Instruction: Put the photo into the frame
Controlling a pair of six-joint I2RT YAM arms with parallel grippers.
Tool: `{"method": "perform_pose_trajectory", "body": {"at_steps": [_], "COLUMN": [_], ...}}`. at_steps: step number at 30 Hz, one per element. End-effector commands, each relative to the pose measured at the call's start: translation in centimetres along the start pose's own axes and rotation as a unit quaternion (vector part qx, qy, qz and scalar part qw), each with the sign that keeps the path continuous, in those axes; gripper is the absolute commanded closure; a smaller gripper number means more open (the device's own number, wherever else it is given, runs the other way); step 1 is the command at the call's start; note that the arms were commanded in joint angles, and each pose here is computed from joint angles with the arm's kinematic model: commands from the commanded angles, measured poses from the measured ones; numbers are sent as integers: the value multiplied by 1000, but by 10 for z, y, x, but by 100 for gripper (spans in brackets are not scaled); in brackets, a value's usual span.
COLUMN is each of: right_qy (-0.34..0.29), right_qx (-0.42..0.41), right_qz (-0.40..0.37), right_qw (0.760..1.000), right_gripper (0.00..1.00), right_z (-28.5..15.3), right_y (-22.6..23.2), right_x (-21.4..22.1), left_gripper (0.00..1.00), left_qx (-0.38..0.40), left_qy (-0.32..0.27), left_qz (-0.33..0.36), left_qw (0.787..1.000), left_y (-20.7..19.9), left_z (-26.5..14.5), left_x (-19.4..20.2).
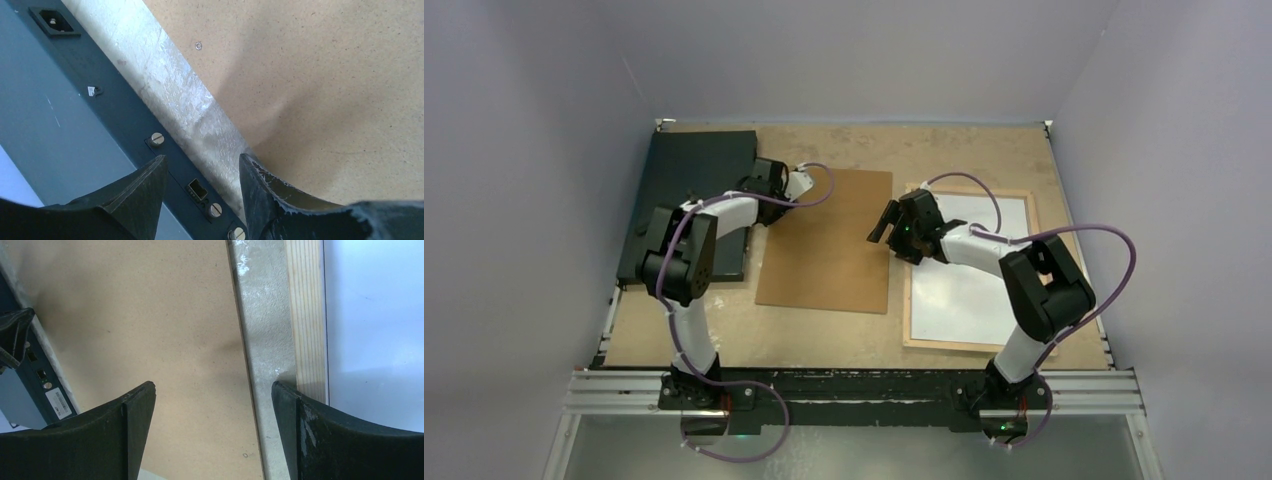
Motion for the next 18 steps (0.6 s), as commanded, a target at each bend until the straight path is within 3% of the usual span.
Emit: {"method": "perform_pose_trajectory", "body": {"at_steps": [1, 9, 18], "right_qy": [-4, 1, -3], "right_qx": [33, 51, 36], "right_qz": [8, 19, 8], "right_qw": [999, 998, 999], "right_gripper": [11, 9, 8], "right_z": [-5, -12, -7], "right_y": [-19, -34, -29], "right_x": [4, 7, 6], "left_gripper": [46, 46, 46], "left_qx": [29, 123, 141], "left_qy": [-15, -80, -74], "left_qz": [45, 17, -4], "left_qw": [998, 989, 987], "left_y": [-20, -74, -92], "left_z": [5, -15, -17], "left_x": [0, -34, -25]}}
Point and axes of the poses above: each gripper's point midway between its finger pads, its own z axis out along the fingers, its own y axis along the line the jaws close on, x = y × z, the point moved 1 cm from there along -z, back along the fingers, and after that the axes turned 14 degrees about z, right-handed, at the moved point
